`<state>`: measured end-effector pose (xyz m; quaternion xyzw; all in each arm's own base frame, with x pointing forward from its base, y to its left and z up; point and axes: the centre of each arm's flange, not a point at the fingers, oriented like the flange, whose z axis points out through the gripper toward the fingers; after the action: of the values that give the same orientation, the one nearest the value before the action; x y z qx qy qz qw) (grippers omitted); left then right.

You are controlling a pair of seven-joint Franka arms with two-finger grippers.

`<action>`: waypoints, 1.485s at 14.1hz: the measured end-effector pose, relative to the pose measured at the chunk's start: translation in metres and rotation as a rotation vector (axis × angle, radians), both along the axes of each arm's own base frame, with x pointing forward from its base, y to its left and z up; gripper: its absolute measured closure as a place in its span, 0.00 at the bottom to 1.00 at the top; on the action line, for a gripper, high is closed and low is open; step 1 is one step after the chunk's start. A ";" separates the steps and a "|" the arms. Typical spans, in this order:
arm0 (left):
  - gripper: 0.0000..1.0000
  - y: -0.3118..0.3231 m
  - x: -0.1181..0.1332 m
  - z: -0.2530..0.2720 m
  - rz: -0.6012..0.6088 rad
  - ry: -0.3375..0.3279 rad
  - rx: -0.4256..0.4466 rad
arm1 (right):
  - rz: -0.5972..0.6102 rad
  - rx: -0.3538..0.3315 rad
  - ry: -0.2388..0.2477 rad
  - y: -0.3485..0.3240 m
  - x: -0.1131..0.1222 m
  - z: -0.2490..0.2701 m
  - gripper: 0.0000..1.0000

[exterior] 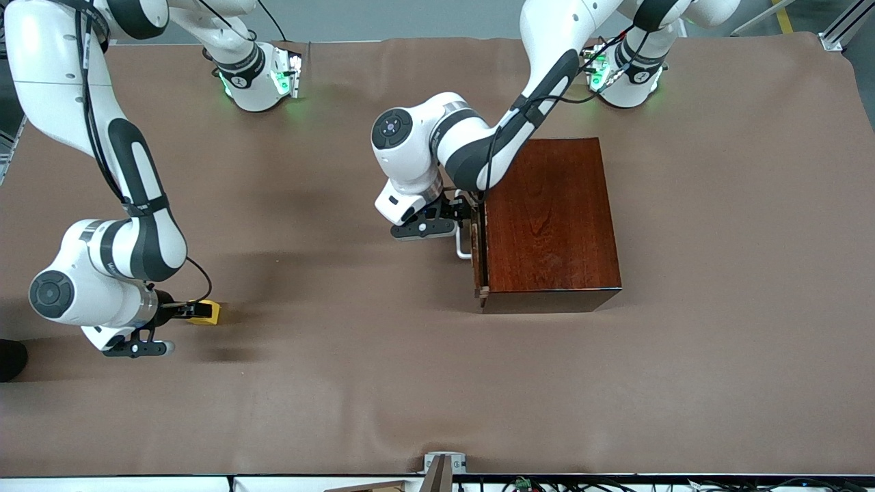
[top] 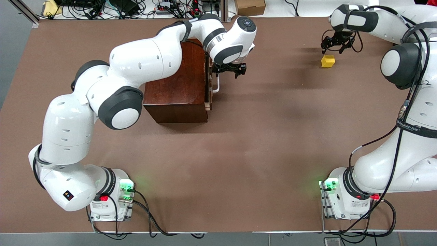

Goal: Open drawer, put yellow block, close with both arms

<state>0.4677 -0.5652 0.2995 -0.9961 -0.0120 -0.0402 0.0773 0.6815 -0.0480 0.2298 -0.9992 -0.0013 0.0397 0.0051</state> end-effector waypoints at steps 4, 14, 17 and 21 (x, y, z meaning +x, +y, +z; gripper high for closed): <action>0.00 -0.006 -0.001 0.000 0.002 -0.018 -0.030 | -0.015 -0.006 -0.028 -0.006 -0.012 -0.023 0.00; 0.00 -0.008 -0.001 -0.001 0.002 -0.028 -0.050 | -0.049 -0.008 -0.021 -0.006 -0.014 -0.033 0.43; 0.00 -0.010 -0.002 0.000 0.002 -0.031 -0.064 | -0.053 -0.009 -0.029 -0.007 -0.012 -0.031 0.44; 0.00 -0.013 -0.003 0.001 -0.002 -0.037 -0.086 | -0.058 -0.013 -0.077 -0.014 0.000 -0.004 0.44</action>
<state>0.4651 -0.5784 0.3004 -0.9976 -0.0140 -0.0581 0.0343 0.6816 -0.0618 0.2258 -0.9996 0.0278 0.0012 -0.0004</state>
